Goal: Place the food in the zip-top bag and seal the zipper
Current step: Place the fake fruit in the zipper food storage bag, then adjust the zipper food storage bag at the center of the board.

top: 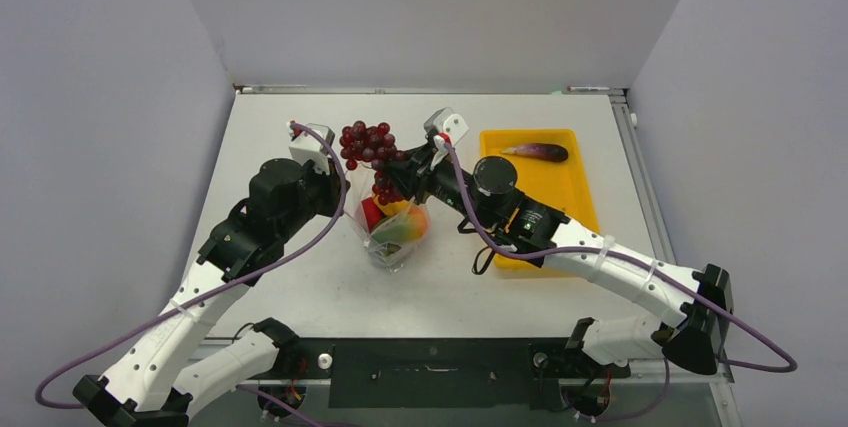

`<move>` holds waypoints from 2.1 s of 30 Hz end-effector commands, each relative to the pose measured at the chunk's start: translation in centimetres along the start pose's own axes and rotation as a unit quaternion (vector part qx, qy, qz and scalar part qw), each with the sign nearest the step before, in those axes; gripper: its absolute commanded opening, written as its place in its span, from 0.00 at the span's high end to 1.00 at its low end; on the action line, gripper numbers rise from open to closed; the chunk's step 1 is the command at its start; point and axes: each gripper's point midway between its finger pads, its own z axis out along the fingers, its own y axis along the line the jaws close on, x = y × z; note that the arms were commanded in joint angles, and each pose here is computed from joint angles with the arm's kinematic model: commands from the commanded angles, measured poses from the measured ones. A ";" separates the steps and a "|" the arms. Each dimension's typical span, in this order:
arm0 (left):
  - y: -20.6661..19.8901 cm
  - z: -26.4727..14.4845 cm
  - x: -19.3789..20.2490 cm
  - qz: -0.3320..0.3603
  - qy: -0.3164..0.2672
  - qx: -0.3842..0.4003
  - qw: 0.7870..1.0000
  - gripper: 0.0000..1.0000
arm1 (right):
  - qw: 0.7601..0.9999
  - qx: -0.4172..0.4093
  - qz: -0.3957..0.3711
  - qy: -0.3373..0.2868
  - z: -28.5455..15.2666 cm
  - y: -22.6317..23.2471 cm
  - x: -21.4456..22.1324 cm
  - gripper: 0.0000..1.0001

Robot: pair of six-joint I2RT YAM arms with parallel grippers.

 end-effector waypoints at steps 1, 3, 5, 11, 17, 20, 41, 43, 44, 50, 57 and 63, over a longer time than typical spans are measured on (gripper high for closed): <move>-0.2 -0.1 -1.4 -0.004 -0.026 0.007 1.000 1.00 | 0.999 0.017 -0.007 -0.051 0.6 -0.1 -1.7 0.95; -0.2 -0.1 -1.4 -0.005 -0.026 0.006 1.000 1.00 | 0.999 0.029 -0.012 -0.044 0.6 -0.3 -1.0 0.95; -0.1 -0.1 -1.5 -0.004 -0.027 0.005 1.000 1.00 | 0.999 0.032 -0.017 -0.038 0.5 -0.2 -0.2 0.95; -0.1 0.0 -1.4 -0.006 -0.027 0.004 1.000 1.00 | 0.998 0.049 -0.038 -0.008 0.4 -0.4 2.4 0.95; 0.0 0.2 -1.3 -0.006 -0.023 0.003 1.000 1.00 | 0.997 0.049 -0.062 0.012 -0.2 0.0 3.6 0.95; 0.0 0.2 -1.3 -0.006 -0.023 0.002 1.000 1.00 | 0.996 0.047 -0.073 0.027 -0.8 0.0 4.5 0.95; 0.1 0.4 -1.2 -0.009 -0.021 0.000 1.000 1.00 | 0.989 0.055 -0.092 0.098 -2.4 0.0 7.6 0.41; 0.2 0.4 -1.2 -0.009 -0.020 -0.001 1.000 1.00 | 0.990 0.057 -0.091 0.090 -2.3 0.1 6.9 0.36; 0.1 0.4 -1.2 -0.009 -0.020 -0.001 1.000 1.00 | 0.991 0.057 -0.090 0.084 -2.2 0.2 6.4 0.35; 0.1 0.4 -1.2 -0.009 -0.020 0.000 1.000 1.00 | 0.994 0.063 -0.077 0.049 -2.4 0.5 3.7 0.33; 0.1 0.4 -1.1 -0.008 -0.019 0.001 1.000 1.00 | 0.993 0.101 -0.044 0.043 -2.9 -0.3 2.1 0.39; 0.1 0.4 -1.2 -0.008 -0.019 0.001 1.000 1.00 | 0.979 0.186 -0.003 0.088 -4.0 -2.6 3.5 0.52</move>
